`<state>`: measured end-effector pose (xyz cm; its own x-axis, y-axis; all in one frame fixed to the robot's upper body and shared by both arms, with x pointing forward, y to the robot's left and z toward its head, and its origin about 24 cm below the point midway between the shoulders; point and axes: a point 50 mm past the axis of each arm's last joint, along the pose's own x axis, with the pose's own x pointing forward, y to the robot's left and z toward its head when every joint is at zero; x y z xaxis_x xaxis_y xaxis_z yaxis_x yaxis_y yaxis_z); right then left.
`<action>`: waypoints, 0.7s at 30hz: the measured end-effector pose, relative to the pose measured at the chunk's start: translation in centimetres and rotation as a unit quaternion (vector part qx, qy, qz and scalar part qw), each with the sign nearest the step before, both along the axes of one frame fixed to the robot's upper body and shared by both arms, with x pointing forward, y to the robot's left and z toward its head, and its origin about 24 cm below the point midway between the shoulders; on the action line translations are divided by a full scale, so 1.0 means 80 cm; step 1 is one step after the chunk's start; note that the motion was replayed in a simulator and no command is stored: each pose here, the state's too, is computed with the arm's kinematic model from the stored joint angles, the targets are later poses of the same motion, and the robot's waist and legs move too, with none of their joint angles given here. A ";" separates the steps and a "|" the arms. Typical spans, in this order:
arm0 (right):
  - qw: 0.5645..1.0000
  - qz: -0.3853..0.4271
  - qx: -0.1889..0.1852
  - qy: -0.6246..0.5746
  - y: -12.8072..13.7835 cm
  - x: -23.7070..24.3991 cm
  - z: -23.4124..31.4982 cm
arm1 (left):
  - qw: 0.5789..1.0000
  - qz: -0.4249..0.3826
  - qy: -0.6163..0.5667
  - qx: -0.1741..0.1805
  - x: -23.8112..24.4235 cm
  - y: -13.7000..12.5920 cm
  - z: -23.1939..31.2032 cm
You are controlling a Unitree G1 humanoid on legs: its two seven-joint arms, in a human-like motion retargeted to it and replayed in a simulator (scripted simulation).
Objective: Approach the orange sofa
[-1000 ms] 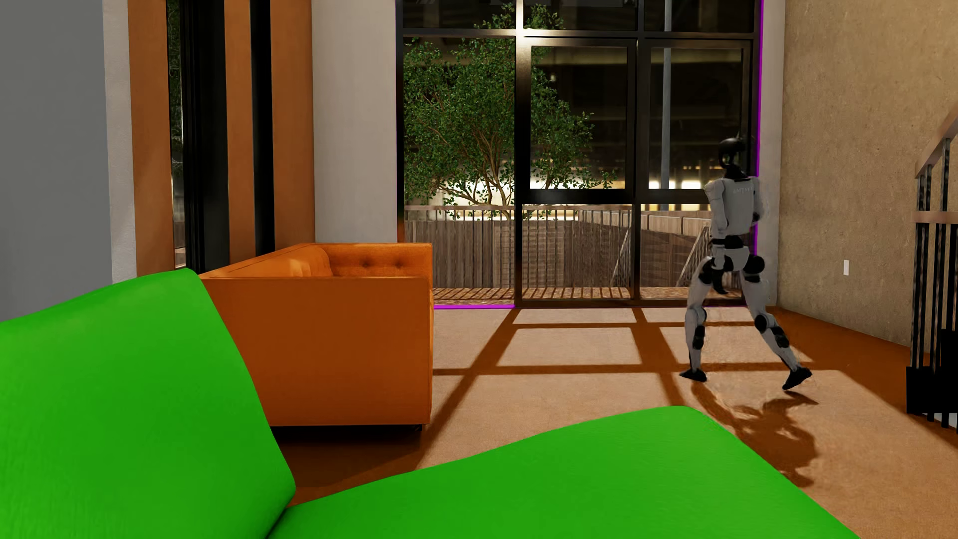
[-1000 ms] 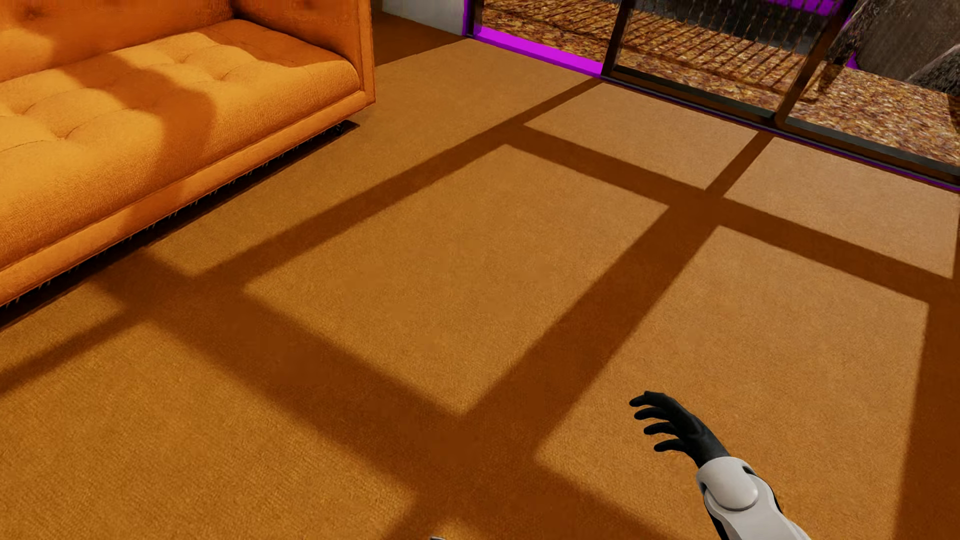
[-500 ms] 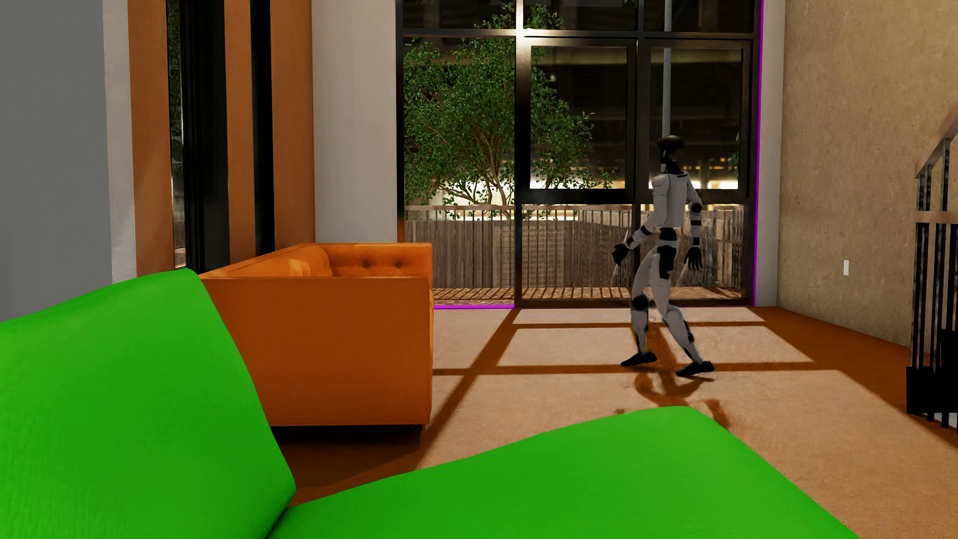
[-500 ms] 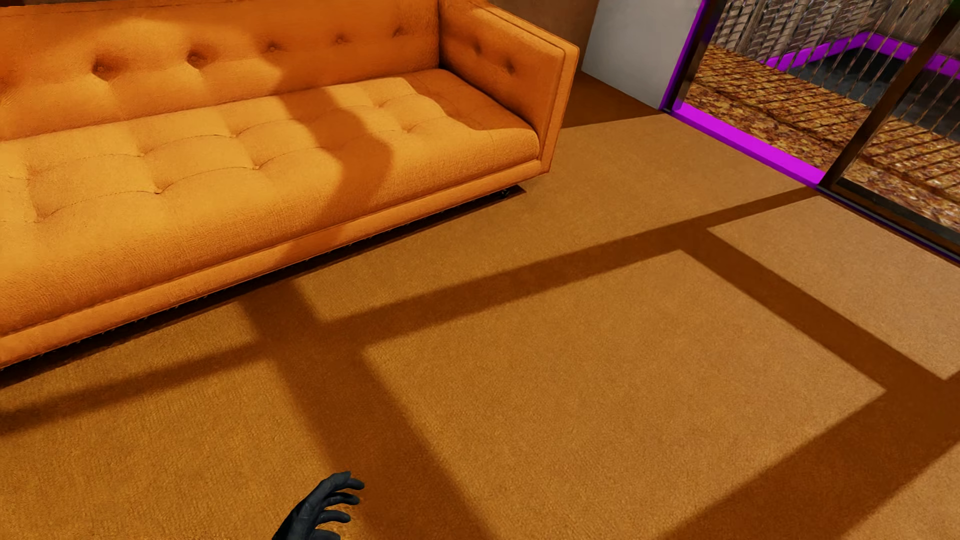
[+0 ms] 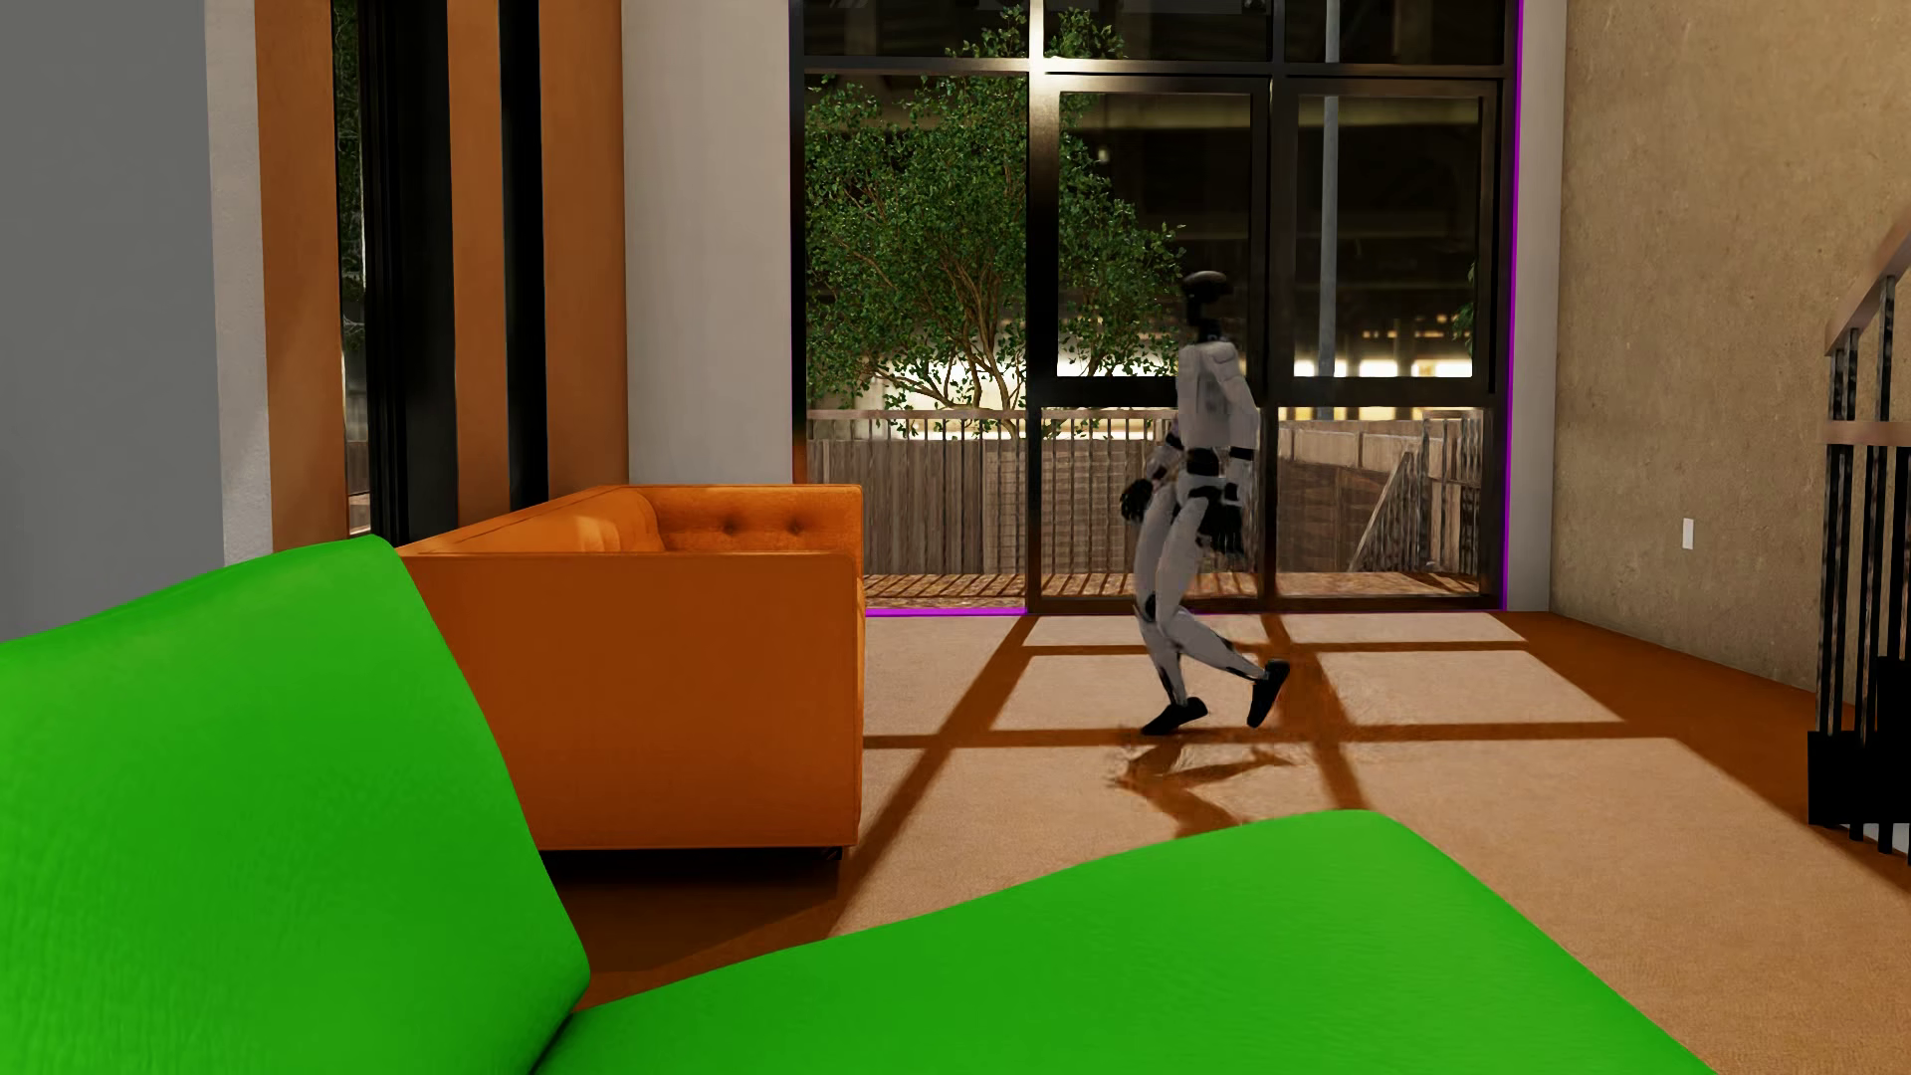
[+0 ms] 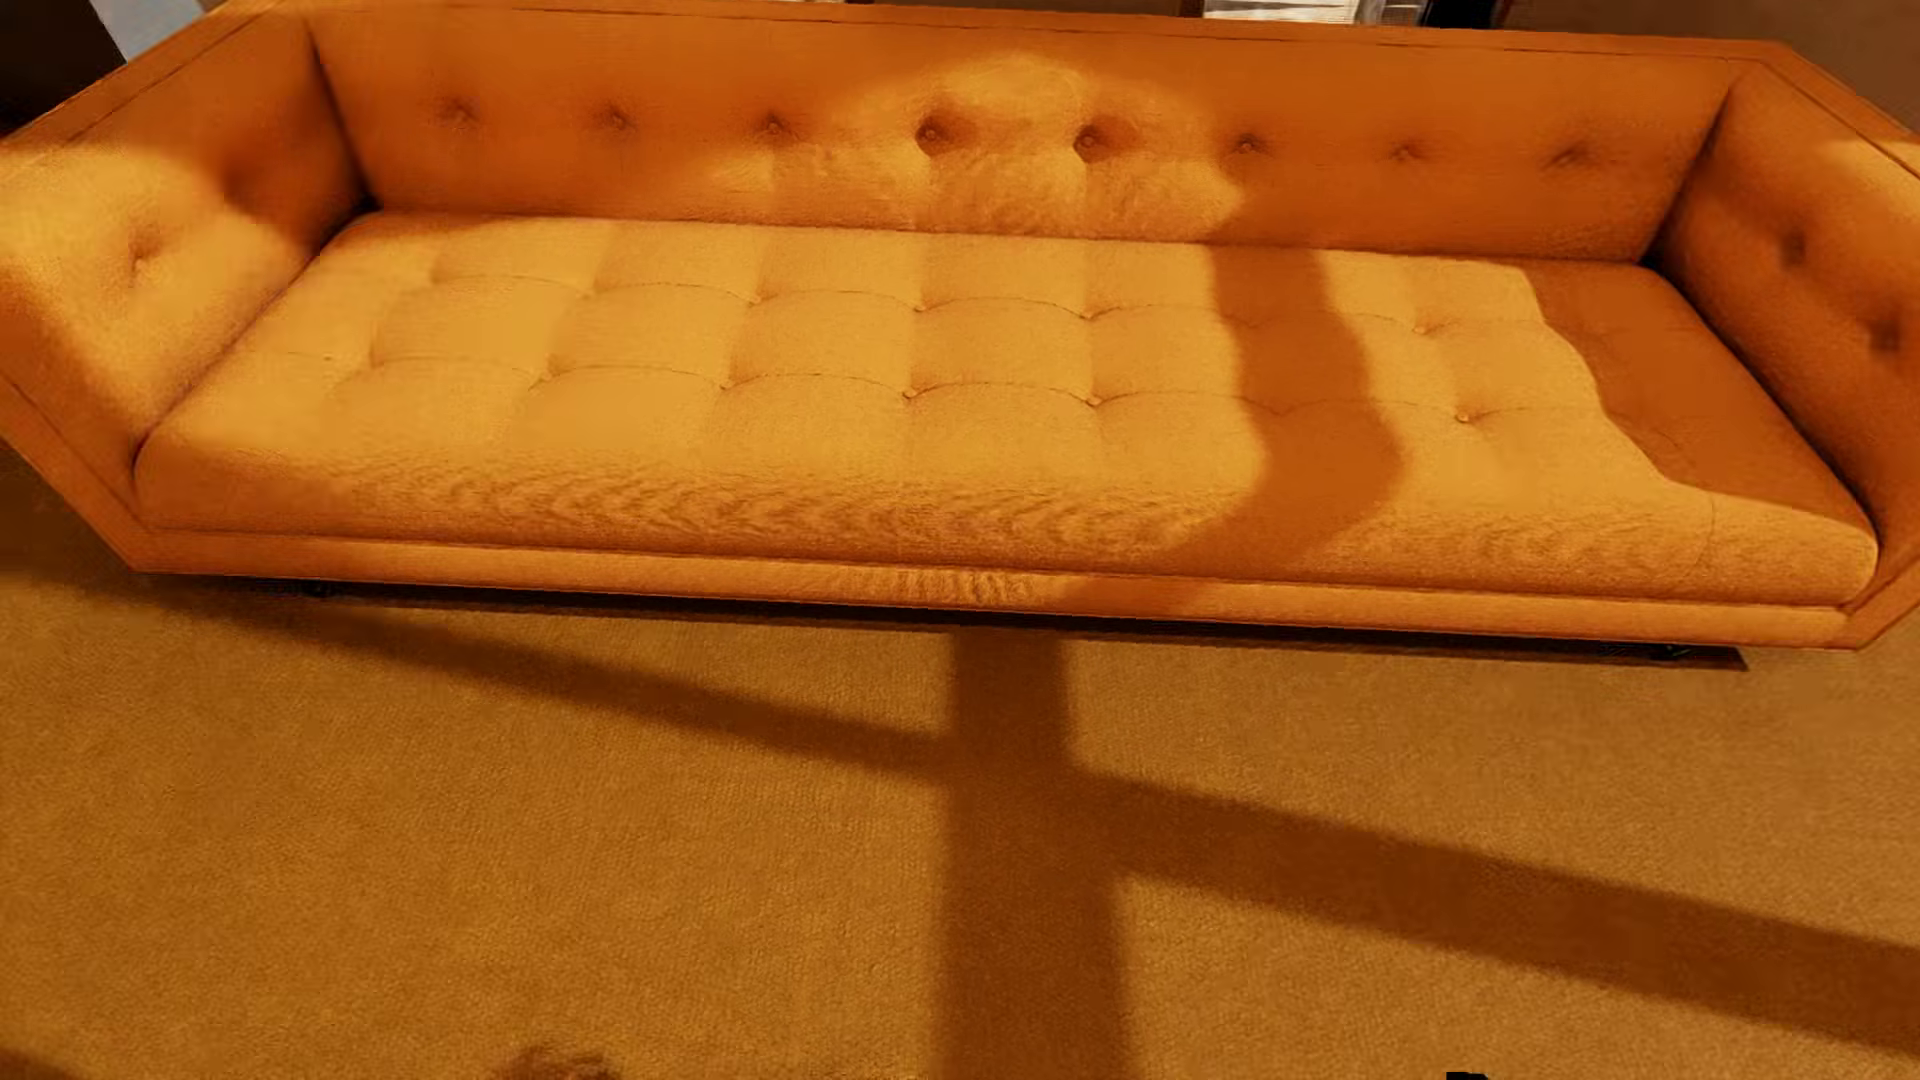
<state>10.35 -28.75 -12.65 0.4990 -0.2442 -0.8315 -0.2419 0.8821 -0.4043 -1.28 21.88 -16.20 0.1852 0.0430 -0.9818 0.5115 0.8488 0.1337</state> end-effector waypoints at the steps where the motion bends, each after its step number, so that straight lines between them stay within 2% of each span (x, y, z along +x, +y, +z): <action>1: 0.999 0.009 -0.008 -0.033 -0.007 0.022 0.013 | 0.999 0.045 -0.024 0.011 0.011 0.012 0.003; 4: 0.992 -0.011 -0.021 -0.122 -0.026 0.076 0.051 | 0.987 0.138 -0.078 0.016 0.037 0.021 0.009; 6: 0.984 -0.032 -0.010 -0.173 -0.025 0.105 0.068 | 0.986 0.145 -0.085 0.005 0.048 0.011 0.005; 8: 0.979 -0.014 0.009 -0.205 -0.004 0.127 0.077 | 0.994 0.086 -0.072 -0.021 0.052 -0.016 0.000; 10: 0.975 0.036 0.031 -0.216 0.030 0.141 0.078 | 0.996 0.010 -0.066 -0.055 0.057 -0.049 -0.003; 12: 0.972 0.109 0.054 -0.202 0.074 0.144 0.070 | 0.996 -0.008 -0.062 -0.059 0.058 -0.056 -0.005; 15: 0.972 0.178 0.091 -0.122 0.134 0.113 0.028 | 0.997 -0.035 -0.056 -0.031 0.065 -0.034 -0.005; 18: 0.955 0.283 0.090 0.021 0.178 0.041 -0.025 | 0.996 -0.048 -0.080 -0.006 0.101 -0.014 0.000; 20: 0.930 0.352 0.087 0.058 0.190 0.011 -0.034 | 0.992 -0.036 -0.121 -0.007 0.134 -0.012 0.009; 21: 0.935 0.340 0.086 0.057 0.183 0.010 -0.033 | 0.989 -0.029 -0.142 -0.011 0.148 -0.013 0.014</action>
